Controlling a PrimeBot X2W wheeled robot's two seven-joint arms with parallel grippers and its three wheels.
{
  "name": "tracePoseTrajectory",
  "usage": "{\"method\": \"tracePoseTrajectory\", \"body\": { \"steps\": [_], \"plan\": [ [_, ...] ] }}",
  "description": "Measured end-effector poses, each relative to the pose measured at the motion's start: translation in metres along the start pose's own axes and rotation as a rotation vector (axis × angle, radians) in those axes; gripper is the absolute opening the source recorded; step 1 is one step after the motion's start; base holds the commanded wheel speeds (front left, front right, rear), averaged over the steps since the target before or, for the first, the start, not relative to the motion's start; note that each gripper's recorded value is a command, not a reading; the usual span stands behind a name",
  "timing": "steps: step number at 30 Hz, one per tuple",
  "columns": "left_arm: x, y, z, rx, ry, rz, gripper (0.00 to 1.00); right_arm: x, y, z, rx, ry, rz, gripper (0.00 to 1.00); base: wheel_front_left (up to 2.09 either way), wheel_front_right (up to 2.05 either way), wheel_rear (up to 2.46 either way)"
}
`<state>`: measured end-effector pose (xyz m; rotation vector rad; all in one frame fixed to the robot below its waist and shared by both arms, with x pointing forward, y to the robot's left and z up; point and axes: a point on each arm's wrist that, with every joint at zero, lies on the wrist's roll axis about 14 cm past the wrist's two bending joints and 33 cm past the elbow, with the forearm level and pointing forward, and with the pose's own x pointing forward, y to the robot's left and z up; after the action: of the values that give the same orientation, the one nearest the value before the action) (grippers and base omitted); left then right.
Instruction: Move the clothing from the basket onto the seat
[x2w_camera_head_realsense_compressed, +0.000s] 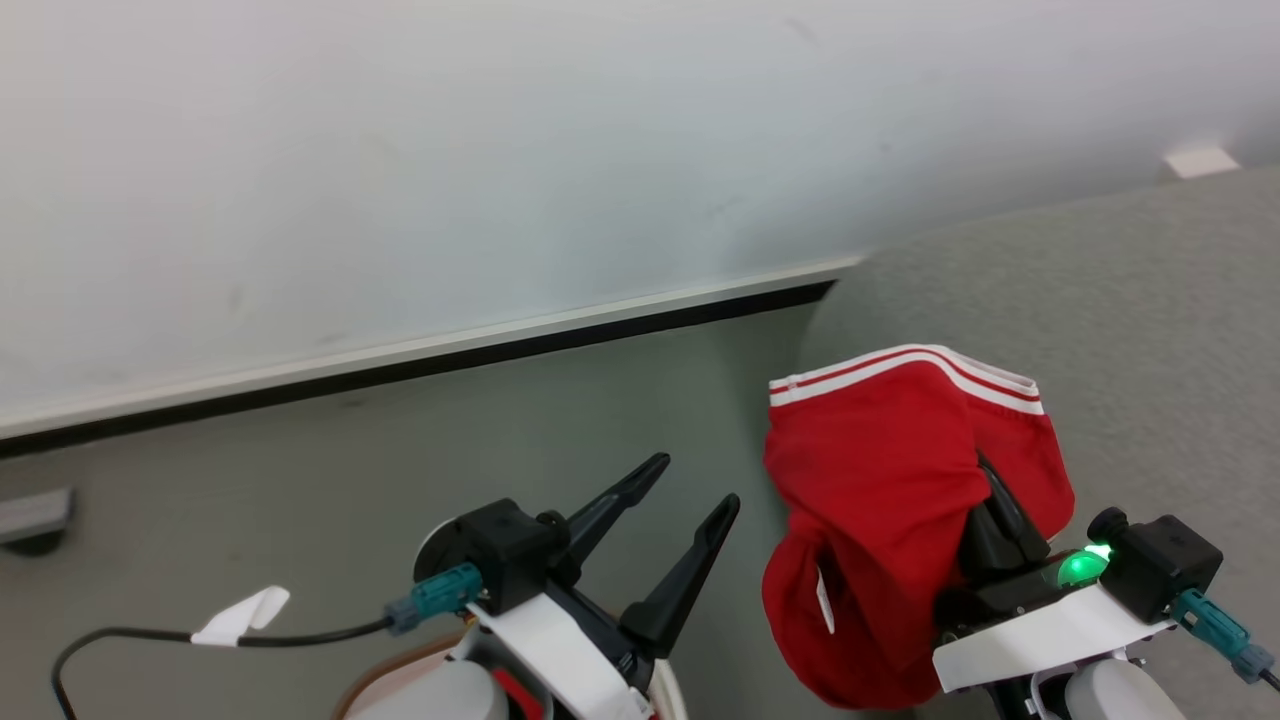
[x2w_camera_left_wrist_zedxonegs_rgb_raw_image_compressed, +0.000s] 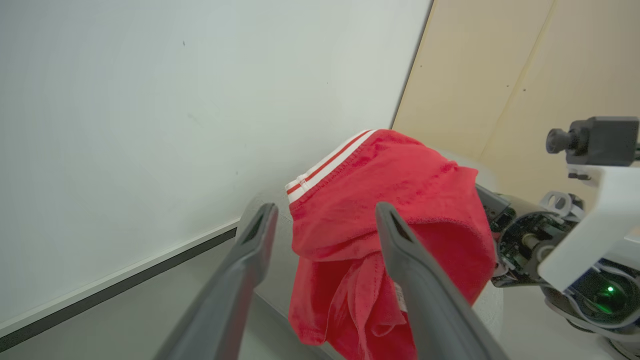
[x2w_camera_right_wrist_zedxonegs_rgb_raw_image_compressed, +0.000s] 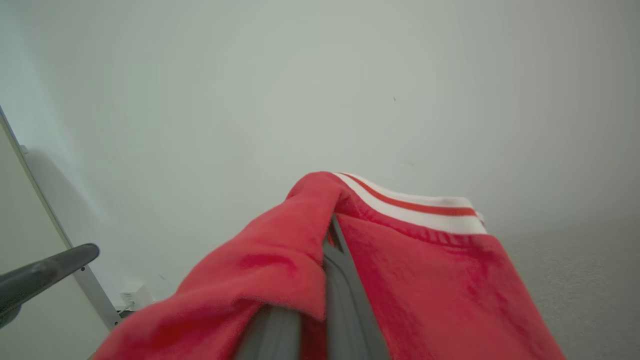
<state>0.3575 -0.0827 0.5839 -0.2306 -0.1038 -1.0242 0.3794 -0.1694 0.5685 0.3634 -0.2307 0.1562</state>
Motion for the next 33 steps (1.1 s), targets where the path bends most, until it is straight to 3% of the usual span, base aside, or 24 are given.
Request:
{"method": "tracePoseTrajectory", "body": {
  "steps": [9, 19, 26, 33],
  "plan": [
    [0.033, -0.037, -0.024, -0.029, 0.041, -0.165, 1.00, -0.038, -0.042, 0.025, -0.053, -0.050, -0.153, 0.00, 0.00, 0.00, 0.00],
    [0.040, -0.056, -0.032, -0.049, 0.048, -0.223, 1.00, -0.054, -0.065, 0.044, -0.101, -0.070, -0.213, 0.00, 0.00, 0.00, 0.00],
    [0.037, -0.045, -0.034, -0.069, 0.040, -0.200, 1.00, -0.028, -0.095, 0.084, -0.191, -0.135, -0.236, 0.00, 0.00, 0.00, 0.00],
    [0.032, -0.004, -0.045, -0.076, 0.054, -0.134, 1.00, 0.026, -0.128, 0.118, -0.293, -0.181, -0.262, 0.00, 0.00, 0.00, 0.00]
  ]
}}
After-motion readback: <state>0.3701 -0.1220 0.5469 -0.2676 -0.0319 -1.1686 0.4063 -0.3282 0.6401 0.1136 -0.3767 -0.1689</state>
